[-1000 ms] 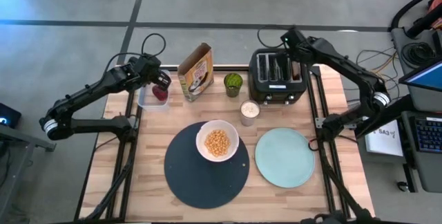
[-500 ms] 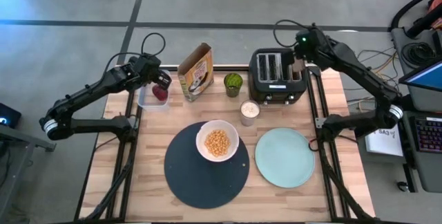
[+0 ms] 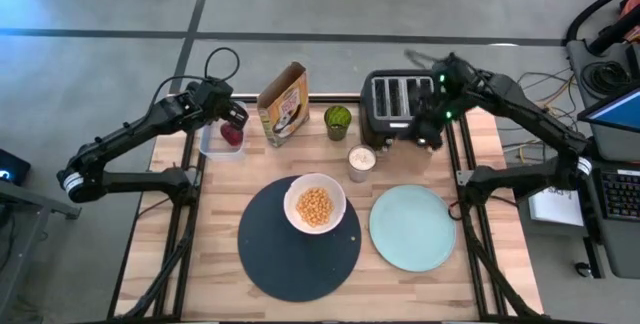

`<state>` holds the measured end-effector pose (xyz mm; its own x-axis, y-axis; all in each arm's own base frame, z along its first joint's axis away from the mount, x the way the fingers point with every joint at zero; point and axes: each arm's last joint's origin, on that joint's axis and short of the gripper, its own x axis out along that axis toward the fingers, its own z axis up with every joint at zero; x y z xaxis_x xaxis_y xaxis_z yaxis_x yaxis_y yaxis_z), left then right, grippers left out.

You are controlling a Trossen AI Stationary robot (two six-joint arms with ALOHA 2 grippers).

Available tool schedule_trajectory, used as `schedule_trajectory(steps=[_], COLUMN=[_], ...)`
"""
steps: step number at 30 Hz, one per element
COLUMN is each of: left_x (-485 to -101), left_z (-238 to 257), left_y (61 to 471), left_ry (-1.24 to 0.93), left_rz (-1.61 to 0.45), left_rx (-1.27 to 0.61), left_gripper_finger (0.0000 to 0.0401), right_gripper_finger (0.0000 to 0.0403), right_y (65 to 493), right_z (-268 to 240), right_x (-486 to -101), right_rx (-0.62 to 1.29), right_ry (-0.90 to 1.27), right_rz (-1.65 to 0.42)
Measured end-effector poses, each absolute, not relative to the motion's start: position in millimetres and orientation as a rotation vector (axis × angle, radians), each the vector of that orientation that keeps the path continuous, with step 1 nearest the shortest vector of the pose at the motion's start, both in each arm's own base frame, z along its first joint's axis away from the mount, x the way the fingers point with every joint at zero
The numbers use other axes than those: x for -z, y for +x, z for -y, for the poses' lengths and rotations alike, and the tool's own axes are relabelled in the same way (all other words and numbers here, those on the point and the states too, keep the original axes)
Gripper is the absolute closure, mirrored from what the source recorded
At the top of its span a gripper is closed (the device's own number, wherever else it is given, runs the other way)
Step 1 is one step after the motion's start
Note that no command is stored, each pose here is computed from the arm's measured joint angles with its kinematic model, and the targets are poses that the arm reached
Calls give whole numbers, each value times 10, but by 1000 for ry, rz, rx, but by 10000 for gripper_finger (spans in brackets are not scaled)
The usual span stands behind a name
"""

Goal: Arrange a breakfast setting
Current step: Put the toasted bread from the toaster on the light blue plate

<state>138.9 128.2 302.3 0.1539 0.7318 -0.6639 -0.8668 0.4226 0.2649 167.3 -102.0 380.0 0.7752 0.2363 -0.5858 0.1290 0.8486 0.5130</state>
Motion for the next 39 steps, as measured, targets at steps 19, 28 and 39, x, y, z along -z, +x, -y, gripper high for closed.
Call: schedule_trajectory(steps=[19,28,39], left_x=[-2927,-2932,-2932], left_z=[-1275,-1278,-1278], left_y=[1389,1392,1392], left_ry=[-208,-213,-213], left_rz=[-845,-834,-833], left_rx=[-1147,-1150,-1150], left_gripper_finger=[399,399,399], right_gripper_finger=[392,392,391], right_y=[1959,2058,2101], right_z=[89,-97,-158], right_x=[-2631,-2363,-2109], right_rx=[21,102,183], right_ry=[770,611,467], right_rz=[-1134,-1108,-1197])
